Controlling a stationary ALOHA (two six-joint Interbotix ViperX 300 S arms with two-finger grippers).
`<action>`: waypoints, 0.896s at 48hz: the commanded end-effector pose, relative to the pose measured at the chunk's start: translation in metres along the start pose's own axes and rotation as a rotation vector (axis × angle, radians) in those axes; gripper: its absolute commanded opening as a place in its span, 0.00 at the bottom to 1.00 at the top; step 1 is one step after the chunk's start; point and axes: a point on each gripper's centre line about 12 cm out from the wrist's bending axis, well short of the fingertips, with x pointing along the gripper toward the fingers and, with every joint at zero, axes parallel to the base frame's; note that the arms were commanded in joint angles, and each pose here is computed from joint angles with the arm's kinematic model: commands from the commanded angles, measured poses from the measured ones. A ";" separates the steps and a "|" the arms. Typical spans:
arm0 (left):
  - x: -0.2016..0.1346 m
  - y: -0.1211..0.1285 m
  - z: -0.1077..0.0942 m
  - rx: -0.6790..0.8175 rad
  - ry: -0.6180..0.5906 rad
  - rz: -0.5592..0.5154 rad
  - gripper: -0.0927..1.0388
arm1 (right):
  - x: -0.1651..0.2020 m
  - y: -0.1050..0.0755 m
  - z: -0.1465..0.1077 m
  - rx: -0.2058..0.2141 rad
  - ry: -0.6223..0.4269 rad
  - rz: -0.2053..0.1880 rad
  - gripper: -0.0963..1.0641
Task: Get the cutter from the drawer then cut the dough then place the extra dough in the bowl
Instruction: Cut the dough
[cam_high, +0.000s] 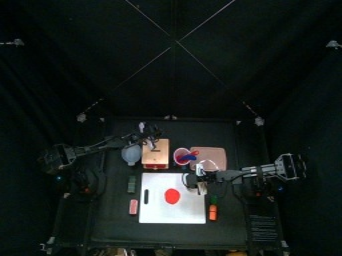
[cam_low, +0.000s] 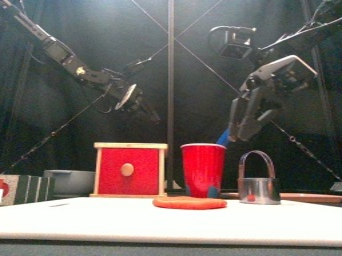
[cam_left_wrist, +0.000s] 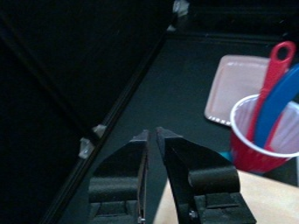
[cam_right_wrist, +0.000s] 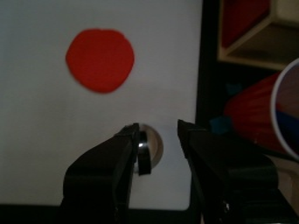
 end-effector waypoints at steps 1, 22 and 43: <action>-0.007 -0.009 0.018 0.000 -0.106 -0.017 0.60 | -0.006 0.003 0.001 -0.003 -0.012 0.005 0.76; -0.025 -0.052 0.013 -0.063 -0.173 -0.098 0.60 | 0.006 0.006 -0.015 -0.031 0.033 0.010 0.74; -0.040 -0.075 -0.011 -0.114 -0.158 -0.134 0.60 | 0.009 0.004 -0.003 -0.020 0.003 0.005 0.53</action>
